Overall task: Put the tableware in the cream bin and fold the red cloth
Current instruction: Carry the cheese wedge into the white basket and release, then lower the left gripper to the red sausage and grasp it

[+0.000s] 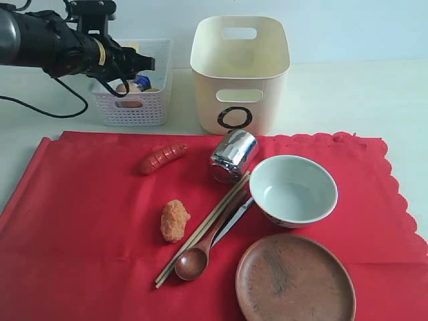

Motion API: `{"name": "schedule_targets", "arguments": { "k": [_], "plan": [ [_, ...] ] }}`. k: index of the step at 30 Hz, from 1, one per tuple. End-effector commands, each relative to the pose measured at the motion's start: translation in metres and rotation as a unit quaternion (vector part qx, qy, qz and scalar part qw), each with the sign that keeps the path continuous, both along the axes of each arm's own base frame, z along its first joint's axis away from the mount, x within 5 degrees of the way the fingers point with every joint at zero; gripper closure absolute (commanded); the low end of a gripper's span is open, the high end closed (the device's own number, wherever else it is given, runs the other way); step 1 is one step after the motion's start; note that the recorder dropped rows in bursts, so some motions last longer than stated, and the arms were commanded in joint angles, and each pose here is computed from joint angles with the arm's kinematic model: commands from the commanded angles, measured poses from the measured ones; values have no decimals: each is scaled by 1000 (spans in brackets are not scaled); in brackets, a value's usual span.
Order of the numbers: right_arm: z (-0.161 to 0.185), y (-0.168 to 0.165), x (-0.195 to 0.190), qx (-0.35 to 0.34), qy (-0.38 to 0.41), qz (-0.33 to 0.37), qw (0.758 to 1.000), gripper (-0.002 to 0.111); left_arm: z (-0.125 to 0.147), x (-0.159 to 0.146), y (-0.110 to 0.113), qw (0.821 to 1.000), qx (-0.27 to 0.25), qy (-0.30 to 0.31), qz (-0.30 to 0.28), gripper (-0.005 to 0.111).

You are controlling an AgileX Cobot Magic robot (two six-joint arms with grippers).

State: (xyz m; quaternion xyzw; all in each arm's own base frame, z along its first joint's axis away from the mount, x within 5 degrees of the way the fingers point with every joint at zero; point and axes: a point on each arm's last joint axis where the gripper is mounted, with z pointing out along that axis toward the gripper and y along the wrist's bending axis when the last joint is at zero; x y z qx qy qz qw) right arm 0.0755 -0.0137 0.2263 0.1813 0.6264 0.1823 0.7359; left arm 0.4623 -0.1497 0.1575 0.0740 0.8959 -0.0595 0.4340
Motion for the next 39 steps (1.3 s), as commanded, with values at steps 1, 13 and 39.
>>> {"name": "schedule_targets", "arguments": {
  "k": [1, 13, 39],
  "plan": [
    [0, 0, 0, -5, -3, -2, 1000, 108, 5, 1, -1, 1000, -8, -10, -4, 37],
    [0, 0, 0, -5, -3, -2, 1000, 108, 4, 0, 3, 1000, 5, 1, 9, 19],
    [0, 0, 0, -5, -3, -3, 1000, 108, 77, -117, -64, 902, 212, 213, -311, 107]
  ]
}}
